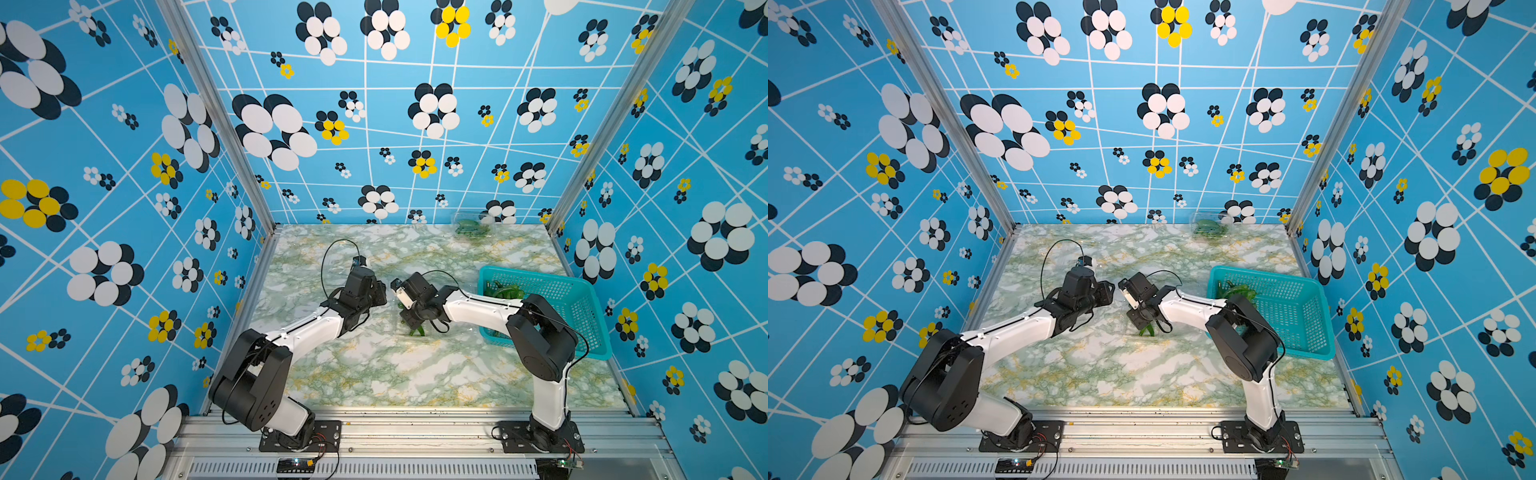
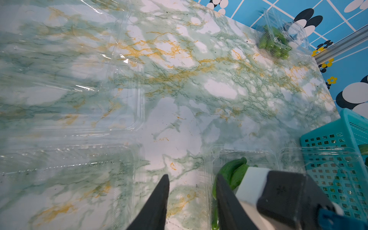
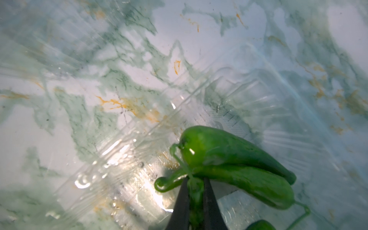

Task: Take small green peppers out of containers
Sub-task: Pick up the green pepper from the packing box, then place the green pepper in the basket.

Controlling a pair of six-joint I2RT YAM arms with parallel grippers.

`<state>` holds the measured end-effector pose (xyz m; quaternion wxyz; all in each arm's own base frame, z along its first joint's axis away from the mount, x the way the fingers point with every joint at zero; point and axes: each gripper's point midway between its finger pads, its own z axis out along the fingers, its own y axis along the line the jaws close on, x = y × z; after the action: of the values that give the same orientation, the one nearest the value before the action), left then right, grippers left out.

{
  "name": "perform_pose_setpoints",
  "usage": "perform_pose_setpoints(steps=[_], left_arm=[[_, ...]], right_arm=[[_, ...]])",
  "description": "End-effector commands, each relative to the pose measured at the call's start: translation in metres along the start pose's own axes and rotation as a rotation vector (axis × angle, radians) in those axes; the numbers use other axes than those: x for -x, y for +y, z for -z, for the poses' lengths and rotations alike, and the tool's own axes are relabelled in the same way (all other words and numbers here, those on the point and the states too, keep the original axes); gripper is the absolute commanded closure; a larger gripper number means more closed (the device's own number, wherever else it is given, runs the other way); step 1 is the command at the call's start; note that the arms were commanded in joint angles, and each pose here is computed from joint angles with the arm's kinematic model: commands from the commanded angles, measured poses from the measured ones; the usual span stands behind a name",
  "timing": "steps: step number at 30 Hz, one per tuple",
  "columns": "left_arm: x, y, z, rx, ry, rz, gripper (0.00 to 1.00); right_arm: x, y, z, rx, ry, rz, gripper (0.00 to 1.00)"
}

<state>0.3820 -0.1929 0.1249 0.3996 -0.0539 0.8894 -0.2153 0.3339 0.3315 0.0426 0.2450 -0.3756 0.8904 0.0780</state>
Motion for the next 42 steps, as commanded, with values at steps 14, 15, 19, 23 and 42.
perform_pose_setpoints(steps=[14, 15, 19, 23, 42], left_arm=[[0.003, -0.057, 0.019, -0.279, -0.067, -0.106, 0.59], [0.002, -0.064, 0.021, -0.307, -0.068, -0.123, 0.59], [-0.008, -0.101, 0.032, -0.447, -0.053, -0.210, 0.58], [-0.022, -0.132, 0.041, -0.568, -0.012, -0.285, 0.58], [-0.057, -0.160, 0.028, -0.616, 0.137, -0.401, 0.54]], right_arm=[[0.045, -0.038, 0.125, -0.170, -0.521, -0.076, 1.00], [0.044, -0.048, 0.136, -0.216, -0.547, -0.094, 1.00], [0.034, -0.093, 0.181, -0.369, -0.658, -0.219, 1.00], [0.008, -0.141, 0.221, -0.530, -0.747, -0.398, 1.00], [-0.132, -0.255, 0.221, -0.964, -0.490, -0.964, 1.00]])
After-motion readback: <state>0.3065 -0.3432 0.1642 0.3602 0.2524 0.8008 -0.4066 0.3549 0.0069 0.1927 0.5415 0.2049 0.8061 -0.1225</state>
